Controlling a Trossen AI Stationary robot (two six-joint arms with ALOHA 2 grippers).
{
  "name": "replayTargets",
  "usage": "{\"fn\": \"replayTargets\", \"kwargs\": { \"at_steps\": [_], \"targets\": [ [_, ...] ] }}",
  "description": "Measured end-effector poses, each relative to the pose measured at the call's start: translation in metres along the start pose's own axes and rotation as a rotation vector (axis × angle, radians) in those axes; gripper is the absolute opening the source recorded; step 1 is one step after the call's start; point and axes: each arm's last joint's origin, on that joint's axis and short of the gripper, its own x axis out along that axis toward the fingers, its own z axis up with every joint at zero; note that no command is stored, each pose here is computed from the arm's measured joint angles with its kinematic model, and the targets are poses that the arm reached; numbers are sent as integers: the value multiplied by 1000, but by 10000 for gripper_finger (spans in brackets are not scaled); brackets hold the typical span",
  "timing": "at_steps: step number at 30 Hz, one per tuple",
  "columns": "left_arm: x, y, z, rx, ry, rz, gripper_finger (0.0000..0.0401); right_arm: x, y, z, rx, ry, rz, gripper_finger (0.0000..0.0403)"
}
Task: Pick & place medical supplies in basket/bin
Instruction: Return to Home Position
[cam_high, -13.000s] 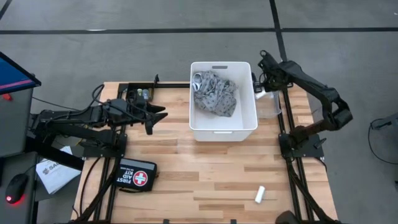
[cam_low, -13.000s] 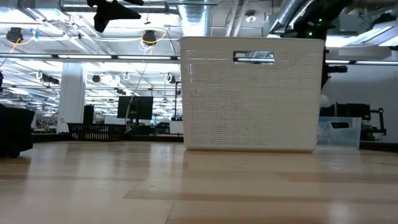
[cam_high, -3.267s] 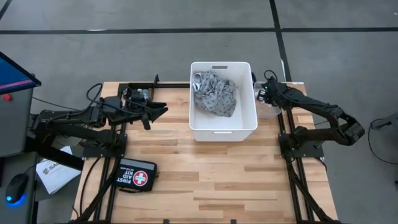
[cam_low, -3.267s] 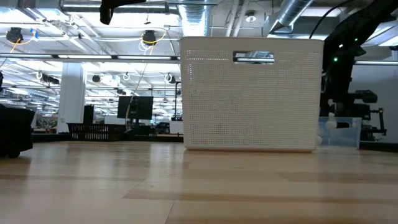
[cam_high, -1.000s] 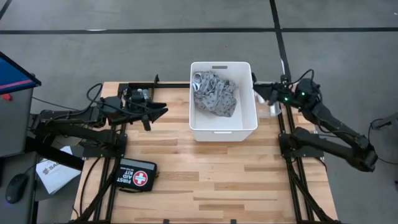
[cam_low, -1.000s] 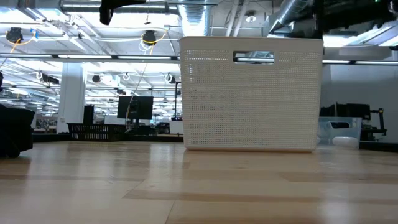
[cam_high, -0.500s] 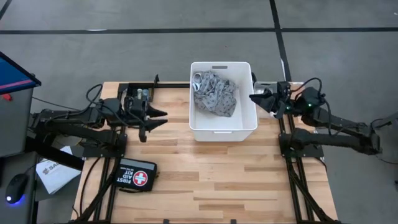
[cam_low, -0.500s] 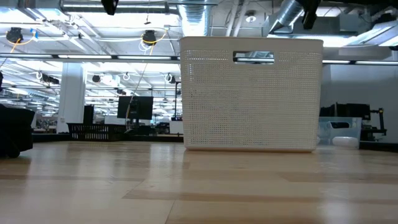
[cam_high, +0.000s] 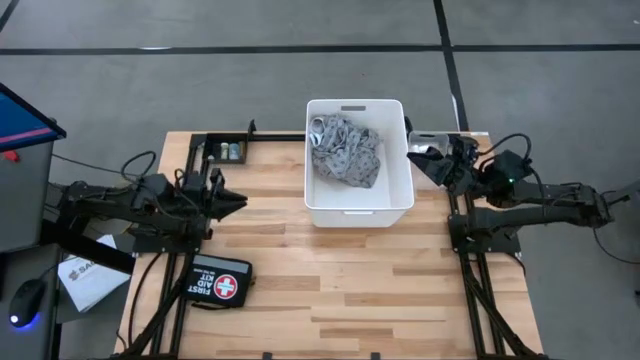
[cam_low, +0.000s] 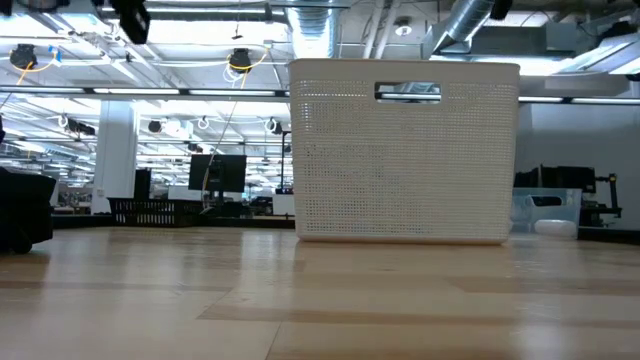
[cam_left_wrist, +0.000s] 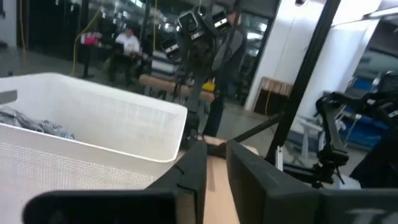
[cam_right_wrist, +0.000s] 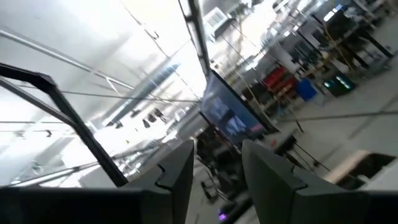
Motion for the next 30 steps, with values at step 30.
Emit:
{"fn": "replayTargets", "kwargs": {
  "at_steps": [30],
  "targets": [
    [-25,32,-109,65,52,-41,0,16,19,-6,111,-86,50,133]
  ]
}}
